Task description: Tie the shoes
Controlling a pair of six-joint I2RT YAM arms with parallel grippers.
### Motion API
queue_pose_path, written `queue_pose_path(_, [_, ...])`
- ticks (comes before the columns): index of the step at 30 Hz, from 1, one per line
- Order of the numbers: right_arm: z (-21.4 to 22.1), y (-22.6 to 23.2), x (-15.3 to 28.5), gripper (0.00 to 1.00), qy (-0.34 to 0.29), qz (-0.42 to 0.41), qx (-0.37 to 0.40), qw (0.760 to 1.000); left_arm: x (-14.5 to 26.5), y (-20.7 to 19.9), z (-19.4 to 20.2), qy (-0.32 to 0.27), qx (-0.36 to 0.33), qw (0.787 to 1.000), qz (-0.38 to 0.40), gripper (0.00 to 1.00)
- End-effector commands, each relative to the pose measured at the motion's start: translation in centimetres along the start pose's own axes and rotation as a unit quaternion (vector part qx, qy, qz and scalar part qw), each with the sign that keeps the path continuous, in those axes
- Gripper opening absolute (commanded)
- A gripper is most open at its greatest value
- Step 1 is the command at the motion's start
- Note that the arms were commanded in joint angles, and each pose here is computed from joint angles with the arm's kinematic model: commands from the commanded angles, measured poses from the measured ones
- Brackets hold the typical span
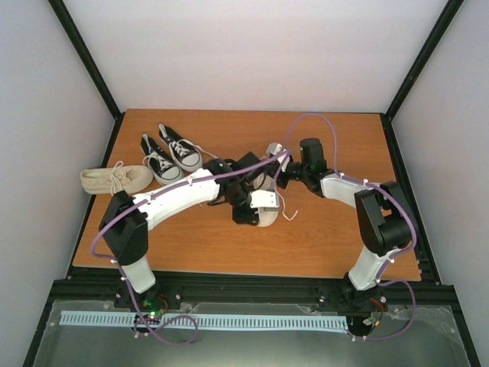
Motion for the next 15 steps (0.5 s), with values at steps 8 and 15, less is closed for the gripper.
queue_pose_path(8, [-0.8, -0.1, 0.1, 0.03, -0.02, -0.009, 0.031, 0.999, 6.7, 7.0, -1.6, -0.126, -0.001, 0.991, -0.052, 0.39])
queue_pose_path(15, [-0.9, -0.1, 0.1, 0.03, -0.021, -0.013, 0.034, 0.999, 4.5, 12.8, -3.8, -0.163, 0.026, 0.983, -0.081, 0.28])
Point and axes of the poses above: each gripper's point midway between its finger pads, its own x axis back along the fingers, its own y axis along the line the jaws close on, z = x × y, the point moved 8 cm from there along x, back along the fingers, and after that the axes turned 5 degrees about x, right-handed, at the moved point
